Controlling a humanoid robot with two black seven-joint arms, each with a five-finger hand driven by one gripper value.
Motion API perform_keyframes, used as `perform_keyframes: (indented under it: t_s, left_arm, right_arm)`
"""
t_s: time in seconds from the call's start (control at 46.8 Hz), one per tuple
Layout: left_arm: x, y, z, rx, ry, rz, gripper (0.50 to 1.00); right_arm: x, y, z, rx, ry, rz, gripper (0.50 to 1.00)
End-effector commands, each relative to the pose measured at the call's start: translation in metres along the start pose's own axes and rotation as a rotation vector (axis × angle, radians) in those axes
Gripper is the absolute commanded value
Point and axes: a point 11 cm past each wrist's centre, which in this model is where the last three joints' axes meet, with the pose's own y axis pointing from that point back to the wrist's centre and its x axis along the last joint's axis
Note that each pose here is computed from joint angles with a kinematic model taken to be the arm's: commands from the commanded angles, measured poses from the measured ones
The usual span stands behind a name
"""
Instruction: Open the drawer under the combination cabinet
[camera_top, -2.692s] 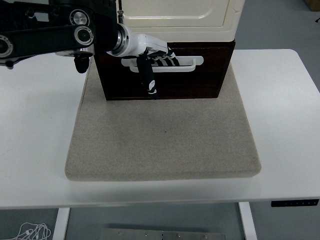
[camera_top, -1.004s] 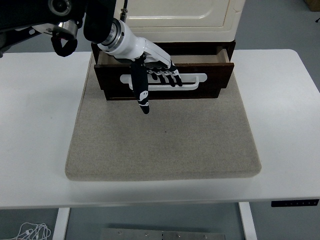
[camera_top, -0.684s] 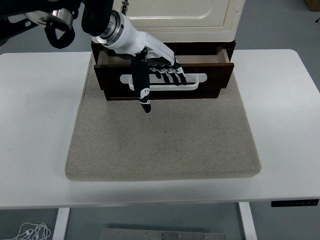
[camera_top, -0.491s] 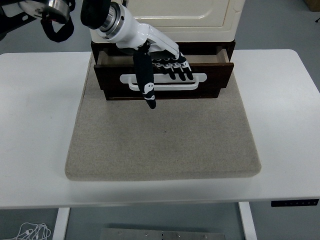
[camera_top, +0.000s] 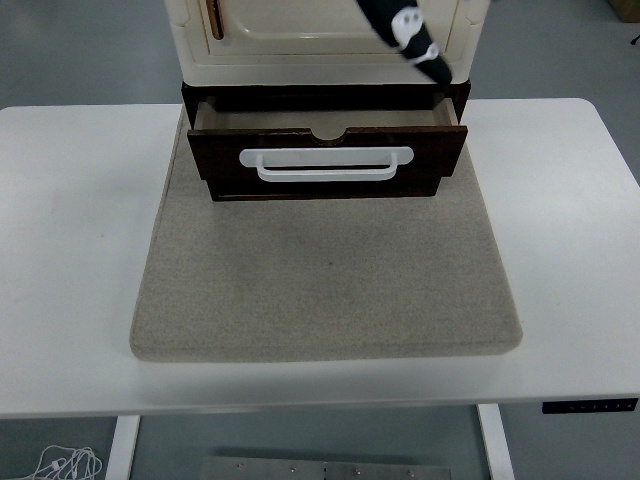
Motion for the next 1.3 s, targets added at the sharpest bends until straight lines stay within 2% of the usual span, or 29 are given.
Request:
perform_keyframes:
  t_s: [0.0,0.107,0.214,0.321,0.427,0.598,0.641,0.705,0.791,0.876,1.004,1.197,1.282]
  left_arm:
    - [0.021,0.007,0.024,-0.162,0.038,0.14,1.0]
    - [0.052,0.023,0.04,-0.294,0.079,0.335,1.0]
    - [0.093,0.047,0.046,-0.373,0.115,0.546,1.0]
    - [0.134,0.078,0.044,-0.454,0.13,0.768,1.0]
    - [0.177,0.12,0.036,-0.468,0.171,1.003,1.0]
    - [0.225,0.184,-0.021,-0.438,0.402,1.246,1.0]
    - [0.234,0.208,-0.039,-0.43,0.454,1.31,1.0]
    - [0.243,0.248,-0.069,-0.406,0.509,1.42,1.0]
    - [0.245,0.277,-0.112,-0.355,0.567,1.495,1.0]
    - [0.238,0.29,-0.154,-0.306,0.625,1.479,1.0]
    - [0.221,0.296,-0.205,-0.298,0.763,1.447,1.0]
    - [0.185,0.259,-0.271,-0.217,0.881,1.36,1.0]
    - [0.166,0.245,-0.298,-0.227,0.979,1.346,1.0]
  right_arm:
    - [0.0,0.0,0.0,0.001,0.0,0.0,0.926]
    - [0.0,0.0,0.0,-0.001,0.0,0.001,0.926]
    - [0.0,0.0,0.0,-0.001,0.0,0.001,0.928]
    - [0.0,0.0,0.0,-0.001,0.0,0.001,0.926]
    - [0.0,0.0,0.0,0.001,0.0,0.001,0.928]
    - [0.0,0.0,0.0,0.001,0.0,-0.001,0.926]
    - [0.0,0.0,0.0,0.001,0.0,0.0,0.928]
    - [0.0,0.0,0.0,-0.001,0.0,0.0,0.928]
    - [0.0,0.0,0.0,-0.001,0.0,0.0,0.926]
    - [0.0,0.0,0.0,-0.001,0.0,0.0,0.928]
    - [0.0,0.0,0.0,-0.001,0.0,0.0,0.928]
    - [0.0,0.0,0.0,-0.001,0.0,0.001,0.928]
    - [0.0,0.0,0.0,-0.001,0.0,0.001,0.928]
